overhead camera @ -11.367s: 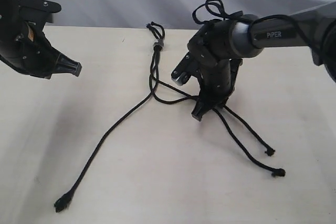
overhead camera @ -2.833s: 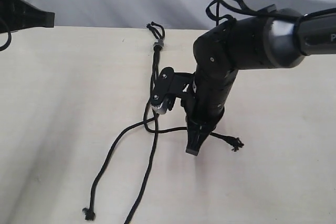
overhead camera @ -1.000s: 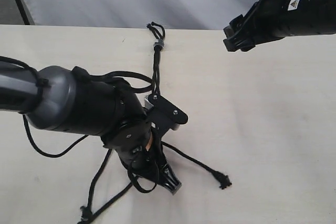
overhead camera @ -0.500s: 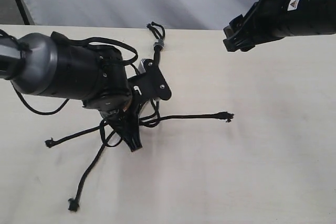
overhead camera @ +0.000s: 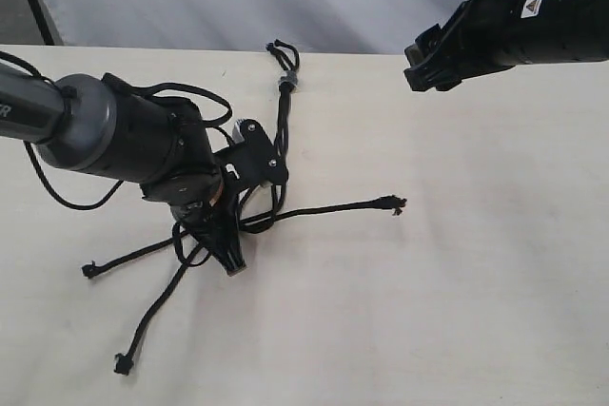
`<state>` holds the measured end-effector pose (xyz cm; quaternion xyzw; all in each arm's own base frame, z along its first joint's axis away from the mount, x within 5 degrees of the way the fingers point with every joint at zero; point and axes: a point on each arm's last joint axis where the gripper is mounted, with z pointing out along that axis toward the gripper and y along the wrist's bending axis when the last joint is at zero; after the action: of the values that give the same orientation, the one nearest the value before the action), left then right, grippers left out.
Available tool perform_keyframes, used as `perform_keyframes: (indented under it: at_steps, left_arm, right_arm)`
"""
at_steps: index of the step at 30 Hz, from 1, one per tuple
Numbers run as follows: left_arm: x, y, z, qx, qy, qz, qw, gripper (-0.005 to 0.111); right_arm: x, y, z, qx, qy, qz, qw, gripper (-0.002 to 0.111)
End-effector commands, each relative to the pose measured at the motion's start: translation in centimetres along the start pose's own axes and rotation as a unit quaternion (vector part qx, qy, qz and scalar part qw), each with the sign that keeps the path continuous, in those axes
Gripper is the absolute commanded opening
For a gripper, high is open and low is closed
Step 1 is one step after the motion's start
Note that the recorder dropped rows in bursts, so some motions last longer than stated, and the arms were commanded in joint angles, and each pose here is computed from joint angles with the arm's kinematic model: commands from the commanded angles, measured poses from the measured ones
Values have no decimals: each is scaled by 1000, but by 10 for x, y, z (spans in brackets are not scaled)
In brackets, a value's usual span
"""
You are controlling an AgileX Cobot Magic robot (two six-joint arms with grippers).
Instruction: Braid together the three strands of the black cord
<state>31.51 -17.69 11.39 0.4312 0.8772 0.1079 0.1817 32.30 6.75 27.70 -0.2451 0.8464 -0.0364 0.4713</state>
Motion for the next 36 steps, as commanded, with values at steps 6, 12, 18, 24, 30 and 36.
perform_keyframes:
  at_steps: [6, 12, 18, 24, 30, 36]
  left_arm:
    - [-14, -75, -19, 112, 49, 25, 992, 1]
    - [-37, -69, -42, 74, 8, 62, 995, 1]
    - [-32, -40, -43, 61, 7, 28, 998, 1]
    - [-26, -35, -26, 66, 32, 15, 997, 1]
    - [-23, -41, -15, 75, 50, 11, 996, 6]
    - [-25, -38, -20, 73, 42, 9, 996, 44]
  right_arm:
    - [1, -1, 1, 2, -3, 3, 1000, 69]
    - [1, -1, 1, 2, -2, 3, 1000, 69]
    - [1, -1, 1, 2, -2, 2, 1000, 69]
    - [1, -1, 1, 2, -2, 2, 1000, 69]
    - [2, -1, 1, 0, 2, -1, 1000, 69]
    - [4, 0, 1, -4, 12, -1, 1000, 69]
